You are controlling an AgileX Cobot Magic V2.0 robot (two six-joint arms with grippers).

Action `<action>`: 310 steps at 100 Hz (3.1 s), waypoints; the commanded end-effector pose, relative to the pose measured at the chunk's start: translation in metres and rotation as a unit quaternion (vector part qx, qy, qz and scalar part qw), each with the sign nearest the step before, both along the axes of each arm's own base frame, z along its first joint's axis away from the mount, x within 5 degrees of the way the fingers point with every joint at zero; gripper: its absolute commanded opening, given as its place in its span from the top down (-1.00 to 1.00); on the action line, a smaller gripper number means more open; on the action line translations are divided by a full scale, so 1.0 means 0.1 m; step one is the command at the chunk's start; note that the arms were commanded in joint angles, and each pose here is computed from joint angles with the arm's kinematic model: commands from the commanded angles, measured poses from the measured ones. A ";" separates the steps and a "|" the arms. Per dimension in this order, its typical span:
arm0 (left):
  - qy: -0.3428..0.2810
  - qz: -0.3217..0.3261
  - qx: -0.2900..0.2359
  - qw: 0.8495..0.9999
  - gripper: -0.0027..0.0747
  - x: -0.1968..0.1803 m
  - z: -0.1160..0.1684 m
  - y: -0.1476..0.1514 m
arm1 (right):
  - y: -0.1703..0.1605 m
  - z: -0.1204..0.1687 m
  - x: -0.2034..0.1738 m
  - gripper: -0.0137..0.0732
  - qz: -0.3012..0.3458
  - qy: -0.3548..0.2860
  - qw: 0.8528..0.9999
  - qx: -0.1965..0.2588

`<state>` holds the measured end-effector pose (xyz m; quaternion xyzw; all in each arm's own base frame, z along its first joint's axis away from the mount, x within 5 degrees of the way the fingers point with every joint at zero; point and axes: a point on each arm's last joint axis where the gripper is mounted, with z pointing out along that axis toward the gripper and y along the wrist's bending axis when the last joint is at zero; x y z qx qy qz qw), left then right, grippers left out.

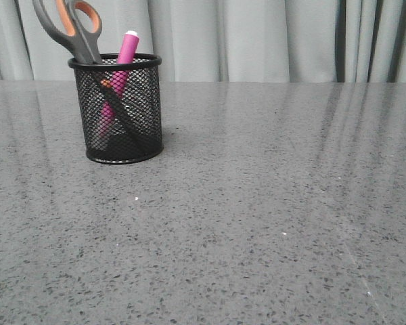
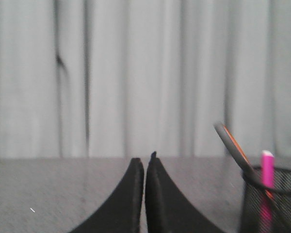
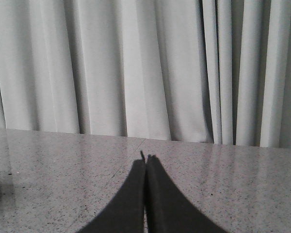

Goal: Put pen and scissors into bin

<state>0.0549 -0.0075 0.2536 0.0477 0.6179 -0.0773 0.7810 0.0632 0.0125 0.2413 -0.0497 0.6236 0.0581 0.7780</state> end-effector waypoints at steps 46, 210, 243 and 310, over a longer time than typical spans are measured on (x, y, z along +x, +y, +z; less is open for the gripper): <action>0.092 0.039 0.029 0.995 0.99 -0.03 -0.22 0.02 | 0.02 0.13 -0.02 0.84 0.011 -0.038 0.999 -0.001; 0.072 0.055 0.002 0.996 0.99 0.00 -0.47 0.04 | 0.02 0.12 -0.02 0.84 0.006 -0.034 0.999 -0.009; 0.072 0.055 0.002 0.996 0.99 0.00 -0.47 0.04 | -0.10 -0.03 0.03 0.84 -0.061 0.051 0.996 -0.030; 0.072 0.055 0.002 0.996 0.99 0.00 -0.47 0.04 | -0.14 -0.43 -0.08 0.84 -0.089 0.104 0.990 -0.031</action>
